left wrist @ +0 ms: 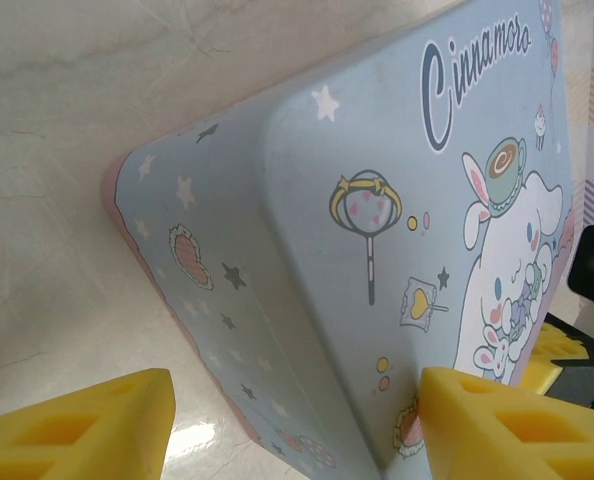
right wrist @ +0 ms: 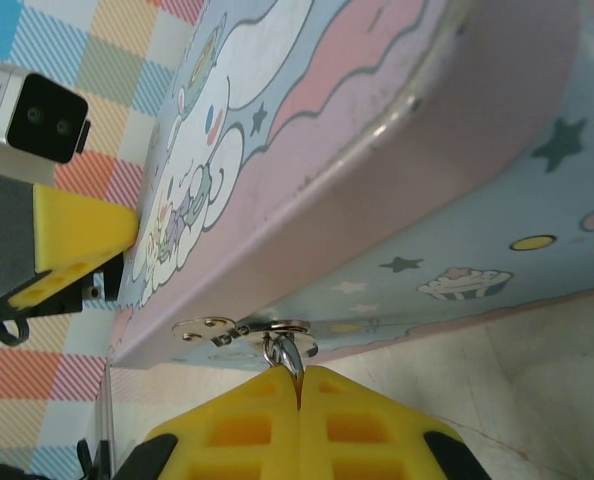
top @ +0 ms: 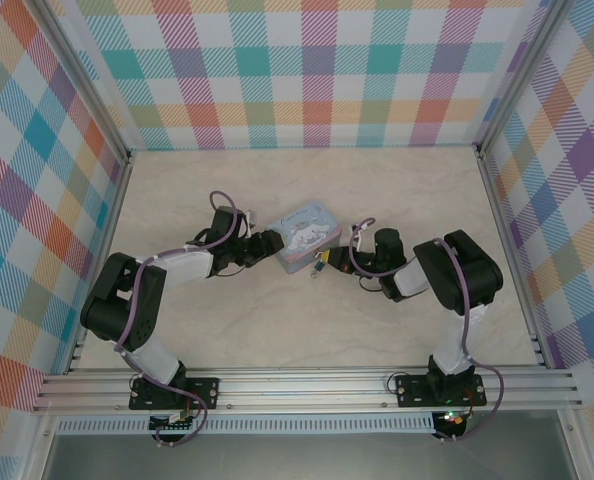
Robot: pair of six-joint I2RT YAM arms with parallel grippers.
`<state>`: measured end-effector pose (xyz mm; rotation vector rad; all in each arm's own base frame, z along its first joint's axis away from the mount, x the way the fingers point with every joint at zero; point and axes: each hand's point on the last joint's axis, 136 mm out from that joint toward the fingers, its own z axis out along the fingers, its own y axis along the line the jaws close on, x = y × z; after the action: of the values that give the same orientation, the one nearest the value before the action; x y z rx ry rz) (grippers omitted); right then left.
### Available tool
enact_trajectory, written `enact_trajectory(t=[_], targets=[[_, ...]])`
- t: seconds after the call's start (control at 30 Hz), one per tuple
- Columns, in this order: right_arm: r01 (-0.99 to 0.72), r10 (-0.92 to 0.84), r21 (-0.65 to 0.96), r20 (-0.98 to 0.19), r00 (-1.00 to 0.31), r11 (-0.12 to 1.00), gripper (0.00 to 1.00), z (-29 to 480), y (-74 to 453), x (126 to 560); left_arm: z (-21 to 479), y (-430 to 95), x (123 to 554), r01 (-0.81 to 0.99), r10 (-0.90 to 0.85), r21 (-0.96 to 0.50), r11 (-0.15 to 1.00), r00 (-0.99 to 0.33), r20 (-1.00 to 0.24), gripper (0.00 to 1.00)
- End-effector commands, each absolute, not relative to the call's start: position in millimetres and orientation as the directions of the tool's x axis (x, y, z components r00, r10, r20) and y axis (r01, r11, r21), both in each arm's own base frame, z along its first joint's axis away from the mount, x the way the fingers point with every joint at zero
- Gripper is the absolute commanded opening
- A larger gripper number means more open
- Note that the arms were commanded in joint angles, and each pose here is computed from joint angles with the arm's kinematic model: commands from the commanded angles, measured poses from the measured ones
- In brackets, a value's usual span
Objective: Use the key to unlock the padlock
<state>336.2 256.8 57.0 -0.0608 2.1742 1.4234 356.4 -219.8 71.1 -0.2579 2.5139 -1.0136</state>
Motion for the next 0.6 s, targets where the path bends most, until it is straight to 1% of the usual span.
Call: enact_trajectory(t=[0.0,0.27,0.4,0.57], targets=[[-0.315,0.321,0.833,-0.483,-0.815,0.454,0.0,75,251,349,31,-209,323,-0.106,-0.285,-0.61,0.786,-0.937,-0.204,0.64],[-0.323,0.386,0.833,-0.507,-0.771,0.45,0.0,96,245,359,29,-207,322,-0.108,-0.285,-0.605,0.789,-0.937,-0.204,0.65],[-0.322,0.362,0.808,-0.528,-0.768,0.494,0.0,95,239,354,30,-205,324,-0.111,-0.294,-0.604,0.789,-0.932,-0.213,0.65],[-0.312,0.318,0.768,-0.546,-0.775,0.559,0.0,92,228,338,33,-202,331,-0.11,-0.304,-0.612,0.783,-0.926,-0.223,0.66]])
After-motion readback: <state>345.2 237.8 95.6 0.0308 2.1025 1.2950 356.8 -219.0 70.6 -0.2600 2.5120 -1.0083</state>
